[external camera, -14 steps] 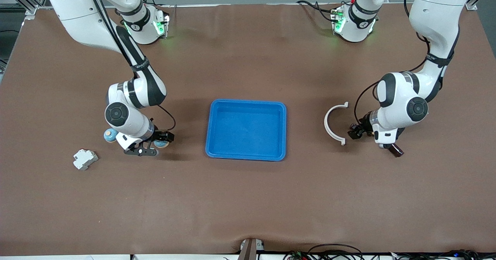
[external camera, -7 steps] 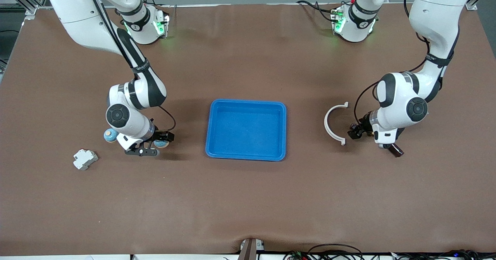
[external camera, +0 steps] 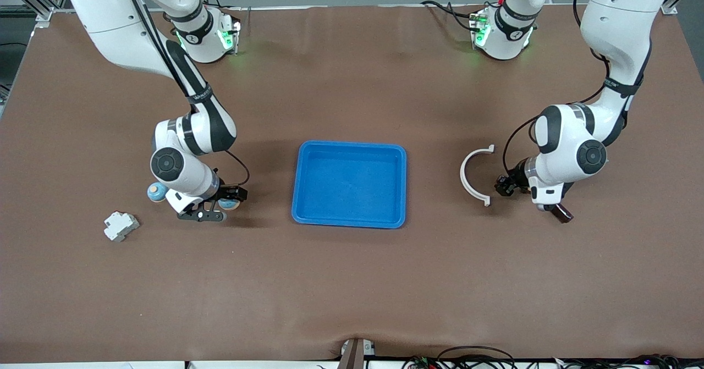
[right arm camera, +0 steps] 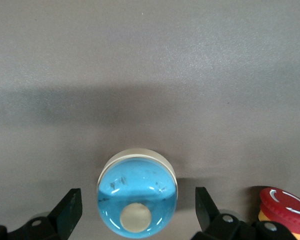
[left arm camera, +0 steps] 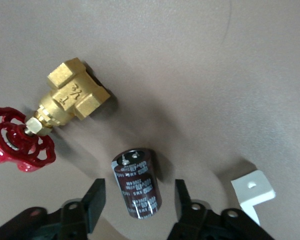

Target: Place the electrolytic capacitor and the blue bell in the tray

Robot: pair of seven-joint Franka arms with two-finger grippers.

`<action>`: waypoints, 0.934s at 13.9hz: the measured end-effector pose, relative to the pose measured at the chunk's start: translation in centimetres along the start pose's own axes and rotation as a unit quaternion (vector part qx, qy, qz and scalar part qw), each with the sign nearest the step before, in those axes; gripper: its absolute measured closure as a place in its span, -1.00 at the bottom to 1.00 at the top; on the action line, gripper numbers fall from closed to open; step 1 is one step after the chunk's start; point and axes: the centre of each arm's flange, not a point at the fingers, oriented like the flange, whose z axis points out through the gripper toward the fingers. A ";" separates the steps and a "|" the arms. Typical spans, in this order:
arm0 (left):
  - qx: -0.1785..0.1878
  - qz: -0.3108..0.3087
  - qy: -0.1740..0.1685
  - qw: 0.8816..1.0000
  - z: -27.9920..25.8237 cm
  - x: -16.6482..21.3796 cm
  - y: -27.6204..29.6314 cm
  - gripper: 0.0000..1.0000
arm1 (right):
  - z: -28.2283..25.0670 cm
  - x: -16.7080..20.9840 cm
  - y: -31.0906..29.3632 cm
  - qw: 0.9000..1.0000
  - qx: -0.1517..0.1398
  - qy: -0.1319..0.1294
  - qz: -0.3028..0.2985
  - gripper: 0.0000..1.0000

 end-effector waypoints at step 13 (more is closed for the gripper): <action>-0.008 -0.016 -0.006 1.000 -9.8 -1.3 3.9 0.33 | 0.5 0.1 -0.4 1.000 0.001 -0.002 -0.004 -0.34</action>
